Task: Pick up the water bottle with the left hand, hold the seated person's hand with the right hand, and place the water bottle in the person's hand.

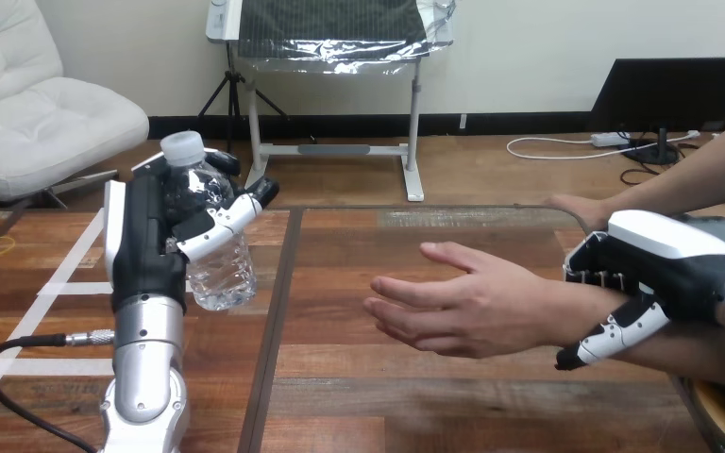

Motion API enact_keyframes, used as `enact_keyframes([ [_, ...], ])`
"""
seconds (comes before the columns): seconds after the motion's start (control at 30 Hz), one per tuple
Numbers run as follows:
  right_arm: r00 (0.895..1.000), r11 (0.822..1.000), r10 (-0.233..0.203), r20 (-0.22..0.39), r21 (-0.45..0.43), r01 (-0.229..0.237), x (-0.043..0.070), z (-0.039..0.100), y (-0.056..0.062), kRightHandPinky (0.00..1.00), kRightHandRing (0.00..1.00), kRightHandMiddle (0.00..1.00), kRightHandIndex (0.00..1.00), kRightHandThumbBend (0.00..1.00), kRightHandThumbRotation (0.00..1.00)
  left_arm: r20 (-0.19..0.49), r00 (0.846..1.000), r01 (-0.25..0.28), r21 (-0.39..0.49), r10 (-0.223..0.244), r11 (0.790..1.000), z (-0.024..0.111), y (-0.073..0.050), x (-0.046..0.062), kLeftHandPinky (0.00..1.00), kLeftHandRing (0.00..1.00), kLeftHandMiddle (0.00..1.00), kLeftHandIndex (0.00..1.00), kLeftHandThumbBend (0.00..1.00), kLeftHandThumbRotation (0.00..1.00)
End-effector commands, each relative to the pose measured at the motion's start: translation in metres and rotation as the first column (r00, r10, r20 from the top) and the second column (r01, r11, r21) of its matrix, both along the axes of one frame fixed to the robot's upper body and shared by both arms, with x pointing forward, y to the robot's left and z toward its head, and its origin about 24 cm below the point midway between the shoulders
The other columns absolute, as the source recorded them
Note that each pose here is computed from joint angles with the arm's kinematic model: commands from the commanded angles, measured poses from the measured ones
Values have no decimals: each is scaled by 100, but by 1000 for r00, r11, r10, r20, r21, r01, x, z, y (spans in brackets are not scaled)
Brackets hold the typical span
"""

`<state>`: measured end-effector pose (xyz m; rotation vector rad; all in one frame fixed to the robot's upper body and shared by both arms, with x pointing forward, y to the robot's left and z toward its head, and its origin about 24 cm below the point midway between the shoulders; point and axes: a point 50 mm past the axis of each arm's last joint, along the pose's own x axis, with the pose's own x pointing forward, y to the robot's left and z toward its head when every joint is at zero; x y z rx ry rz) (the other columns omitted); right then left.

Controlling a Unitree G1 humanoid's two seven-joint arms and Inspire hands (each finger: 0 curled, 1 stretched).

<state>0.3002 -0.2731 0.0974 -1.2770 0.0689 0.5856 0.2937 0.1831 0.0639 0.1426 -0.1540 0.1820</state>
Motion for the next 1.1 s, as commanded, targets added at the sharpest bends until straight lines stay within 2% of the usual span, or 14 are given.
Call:
enact_keyframes([
  [0.0,998,999,-31,53,34,29,11,17,-3,25,30,36,40,86,31,138,989,47,11,-48,999,35,-13,19,26,31,37,43,64,0],
  [0.6,999,999,-29,26,34,28,13,15,-1,28,34,39,43,86,32,153,986,71,21,-73,997,40,-21,28,26,31,37,43,65,0],
  [1.07,999,999,-29,30,38,27,13,13,-1,29,33,39,42,87,30,163,982,94,12,-95,995,44,-27,33,26,32,38,43,66,0],
])
